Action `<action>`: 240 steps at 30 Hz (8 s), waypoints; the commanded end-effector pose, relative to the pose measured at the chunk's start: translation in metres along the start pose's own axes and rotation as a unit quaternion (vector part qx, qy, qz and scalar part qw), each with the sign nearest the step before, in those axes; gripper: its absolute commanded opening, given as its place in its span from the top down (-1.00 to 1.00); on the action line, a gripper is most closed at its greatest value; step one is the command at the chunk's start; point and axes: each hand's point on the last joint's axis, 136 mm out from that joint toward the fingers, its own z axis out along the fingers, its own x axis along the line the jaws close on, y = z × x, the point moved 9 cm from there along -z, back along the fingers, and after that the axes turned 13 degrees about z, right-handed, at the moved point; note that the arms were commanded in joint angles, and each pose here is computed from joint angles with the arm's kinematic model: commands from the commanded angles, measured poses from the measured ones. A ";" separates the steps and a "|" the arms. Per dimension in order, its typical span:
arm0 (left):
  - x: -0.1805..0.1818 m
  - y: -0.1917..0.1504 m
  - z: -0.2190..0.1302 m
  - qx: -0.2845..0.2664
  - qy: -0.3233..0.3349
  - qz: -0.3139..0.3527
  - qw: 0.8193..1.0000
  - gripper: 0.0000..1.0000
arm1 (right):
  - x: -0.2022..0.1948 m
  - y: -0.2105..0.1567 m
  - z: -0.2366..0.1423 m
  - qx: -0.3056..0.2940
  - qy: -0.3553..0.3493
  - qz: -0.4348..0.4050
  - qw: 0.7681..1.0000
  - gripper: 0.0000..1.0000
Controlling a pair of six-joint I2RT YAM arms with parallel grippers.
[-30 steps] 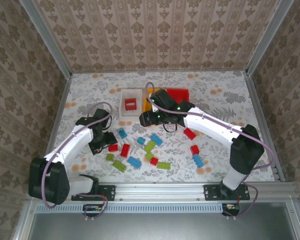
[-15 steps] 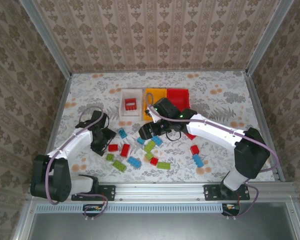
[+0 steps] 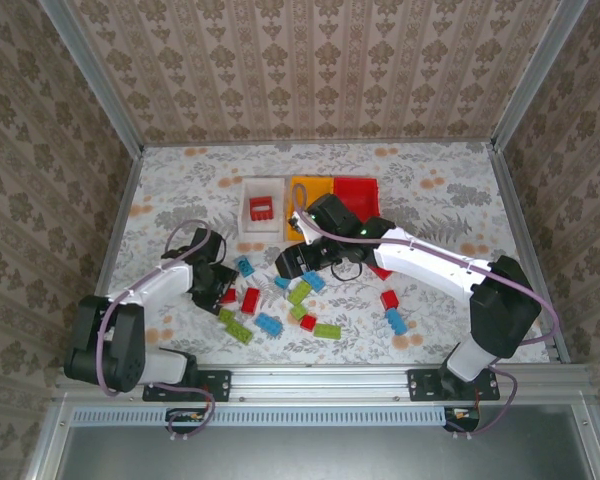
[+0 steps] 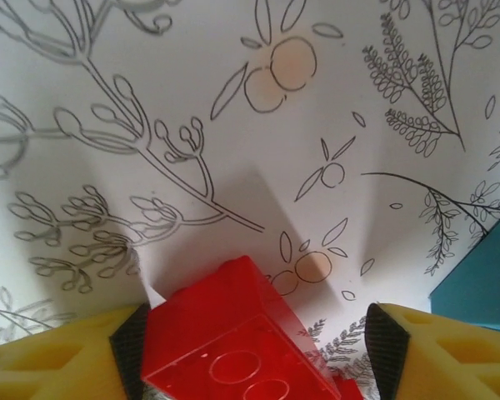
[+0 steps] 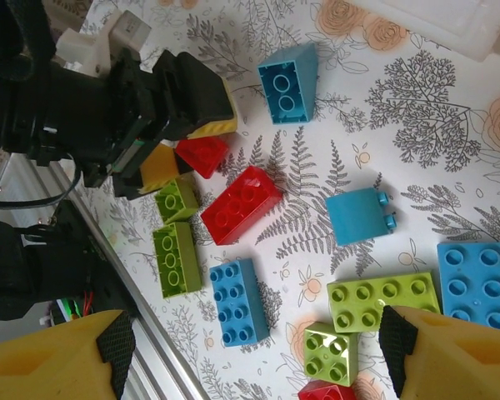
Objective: Sort the legos into containers by color
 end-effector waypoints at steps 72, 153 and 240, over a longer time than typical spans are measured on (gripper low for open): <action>-0.149 -0.089 -0.116 -0.052 -0.216 0.597 0.771 -0.36 | -0.108 -0.112 -0.100 -0.005 -0.365 0.156 0.918 -0.51; -0.066 -0.070 -0.107 -0.088 -0.075 0.515 0.849 -0.27 | -0.045 0.079 -0.057 -0.134 -0.263 0.052 0.954 -0.18; -0.288 -0.065 -0.002 -0.045 -0.022 0.567 0.822 -0.02 | -0.090 -0.016 -0.130 -0.232 -0.135 0.179 0.946 -0.50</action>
